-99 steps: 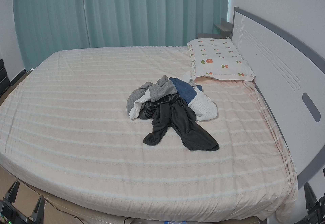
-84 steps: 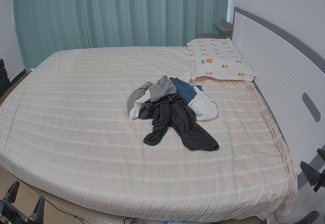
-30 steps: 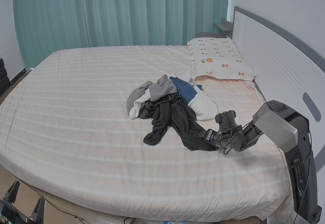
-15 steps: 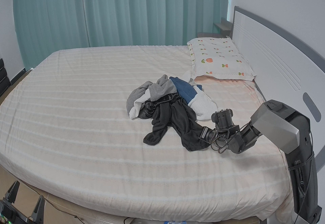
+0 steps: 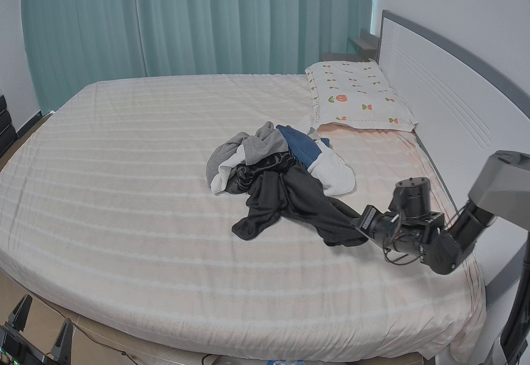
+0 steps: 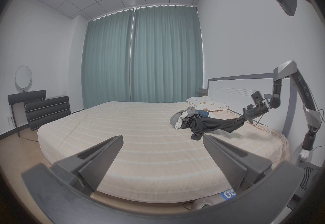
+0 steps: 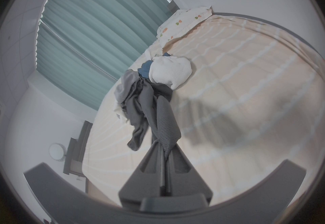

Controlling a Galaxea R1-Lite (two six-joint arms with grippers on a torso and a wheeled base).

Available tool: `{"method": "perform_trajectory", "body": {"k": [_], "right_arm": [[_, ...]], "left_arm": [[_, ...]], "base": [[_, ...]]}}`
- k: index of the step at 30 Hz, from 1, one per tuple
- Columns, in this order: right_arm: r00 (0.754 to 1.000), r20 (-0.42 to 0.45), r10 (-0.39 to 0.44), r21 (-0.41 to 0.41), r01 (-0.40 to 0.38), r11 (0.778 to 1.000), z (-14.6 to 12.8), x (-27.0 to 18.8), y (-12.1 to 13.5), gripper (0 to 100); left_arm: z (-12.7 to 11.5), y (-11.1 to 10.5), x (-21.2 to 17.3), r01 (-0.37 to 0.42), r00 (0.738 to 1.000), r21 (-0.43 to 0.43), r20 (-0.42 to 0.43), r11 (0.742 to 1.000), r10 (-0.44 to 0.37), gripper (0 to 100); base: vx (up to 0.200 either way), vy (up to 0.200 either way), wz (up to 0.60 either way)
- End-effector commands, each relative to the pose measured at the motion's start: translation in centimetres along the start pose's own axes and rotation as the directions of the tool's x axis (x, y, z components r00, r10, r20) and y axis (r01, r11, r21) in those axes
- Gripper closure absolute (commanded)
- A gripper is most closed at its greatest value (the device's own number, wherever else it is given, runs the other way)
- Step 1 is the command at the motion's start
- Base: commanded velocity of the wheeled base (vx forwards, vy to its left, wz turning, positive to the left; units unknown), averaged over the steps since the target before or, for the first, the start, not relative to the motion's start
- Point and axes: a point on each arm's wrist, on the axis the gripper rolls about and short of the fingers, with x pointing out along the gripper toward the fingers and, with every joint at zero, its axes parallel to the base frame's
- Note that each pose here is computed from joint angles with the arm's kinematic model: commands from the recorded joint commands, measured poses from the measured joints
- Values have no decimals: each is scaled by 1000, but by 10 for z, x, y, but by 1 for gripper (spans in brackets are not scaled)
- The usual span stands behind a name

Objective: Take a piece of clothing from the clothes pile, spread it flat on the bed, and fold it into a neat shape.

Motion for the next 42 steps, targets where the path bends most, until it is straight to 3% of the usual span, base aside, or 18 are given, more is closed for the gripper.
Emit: {"method": "perform_trajectory", "body": {"k": [1, 10, 14, 18, 22, 29, 31, 32, 34, 36, 38, 41, 42], "right_arm": [[985, 79, 152, 78, -158, 984, 8, -120, 1, 100], [971, 148, 187, 81, -200, 976, 8, -175, -12, 100], [969, 109, 222, 69, -230, 971, 4, -175, -9, 100], [982, 38, 187, 67, -190, 980, -9, -161, -10, 100], [982, 26, 185, 59, -186, 981, -14, -157, -7, 100], [955, 83, 284, 30, -287, 957, -11, -174, 6, 100], [947, 63, 315, 18, -316, 948, -17, -181, 11, 100], [947, 49, 316, 15, -317, 948, -21, -182, 11, 100], [949, 41, 313, 12, -314, 949, -24, -180, 12, 100], [950, 41, 309, 8, -309, 951, -26, -178, 13, 100], [951, 49, 304, 10, -305, 952, -25, -177, 14, 100], [956, 58, 288, 11, -290, 957, -26, -176, 13, 100], [955, 59, 290, 11, -291, 957, -25, -176, 13, 100]], "left_arm": [[-4, 0, 1, 0, 1000, -1, -8, 1000, 0, 0], [-4, 0, 1, 0, 1000, -1, -8, 1000, 0, 0], [-4, 0, 1, 0, 1000, 0, -8, 1000, 0, 0], [-4, 0, 1, 2, 1000, 2, -8, 1000, -2, 0], [-4, 0, 1, 3, 1000, -3, -7, 1000, -3, 0], [-3, -1, 0, 50, 999, 58, 3, 997, -51, 0], [14, -2, -2, 95, 994, 59, 42, 994, -98, 0], [42, -3, -5, 109, 989, 31, 100, 994, -112, 0], [80, -3, -1, 141, 984, -50, 119, 989, -135, 0], [89, -4, 17, 221, 975, -48, 18, 974, -221, 0], [85, -4, 41, 286, 950, -9, -127, 958, -285, 0], [77, -3, 76, 336, 897, 45, -319, 941, -305, 0], [77, -3, 78, 339, 894, 47, -327, 940, -307, 0]], "base": [[0, 0, 0], [0, 0, 0], [0, 0, 0], [0, 0, 0], [0, 0, 0], [0, 0, 0], [0, 0, 0], [0, 0, 0], [0, 0, 0], [0, 0, 0], [0, 0, 0], [0, 0, 0], [0, 0, 0]]}}
